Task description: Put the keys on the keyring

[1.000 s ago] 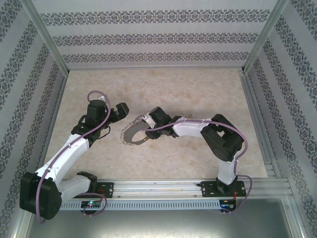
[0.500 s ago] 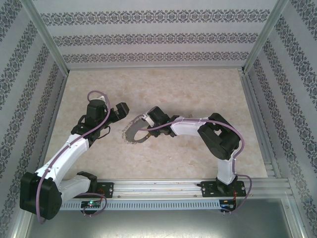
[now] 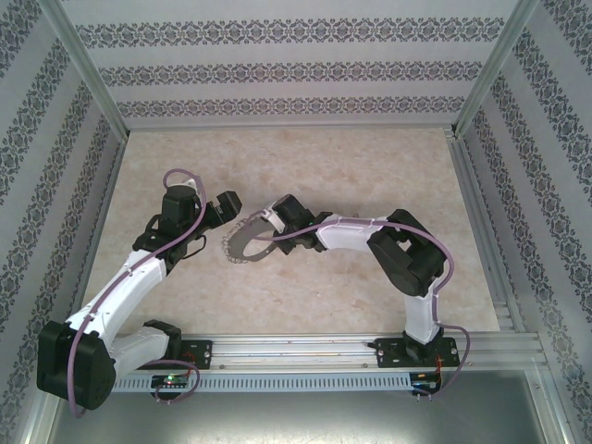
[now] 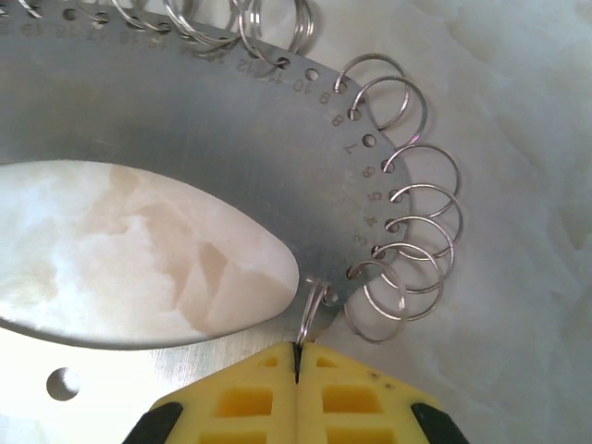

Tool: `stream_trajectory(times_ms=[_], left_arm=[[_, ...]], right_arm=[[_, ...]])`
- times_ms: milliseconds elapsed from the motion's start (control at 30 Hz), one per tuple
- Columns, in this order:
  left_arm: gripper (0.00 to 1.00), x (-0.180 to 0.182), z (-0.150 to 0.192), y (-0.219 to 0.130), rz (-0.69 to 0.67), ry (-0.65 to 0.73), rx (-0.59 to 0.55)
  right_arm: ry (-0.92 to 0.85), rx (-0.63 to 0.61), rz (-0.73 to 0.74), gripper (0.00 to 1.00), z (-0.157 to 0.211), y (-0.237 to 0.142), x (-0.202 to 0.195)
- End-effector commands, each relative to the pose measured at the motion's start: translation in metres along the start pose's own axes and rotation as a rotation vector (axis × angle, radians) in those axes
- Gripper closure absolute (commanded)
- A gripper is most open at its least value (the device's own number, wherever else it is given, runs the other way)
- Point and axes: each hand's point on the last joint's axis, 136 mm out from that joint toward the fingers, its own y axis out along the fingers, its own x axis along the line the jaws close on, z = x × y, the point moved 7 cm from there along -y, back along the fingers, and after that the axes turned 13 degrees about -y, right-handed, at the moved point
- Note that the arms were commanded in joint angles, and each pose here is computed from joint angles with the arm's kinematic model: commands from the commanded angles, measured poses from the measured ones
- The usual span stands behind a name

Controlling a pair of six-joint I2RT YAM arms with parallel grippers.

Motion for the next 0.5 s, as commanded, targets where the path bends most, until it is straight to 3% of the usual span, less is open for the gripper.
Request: stream_trajectory(times_ms=[0,233,467], left_arm=[[0.0,-0.001,-0.003,-0.003,0.035,-0.007,-0.017],[0.0,-0.001,-0.001,-0.004,0.04,0.003,0.002],[0.0,-0.004,0.004,-0.003,0.078,0.009,0.044]], right_arm=[[0.058,-0.064,-0.113,1.0,-0.008,-0.022,0.007],[0.185,-0.149,-0.274,1.0,-0.003,-0.042,0.011],[0.252,-0.232,-0.295,1.0,0.004,-0.058,0.005]])
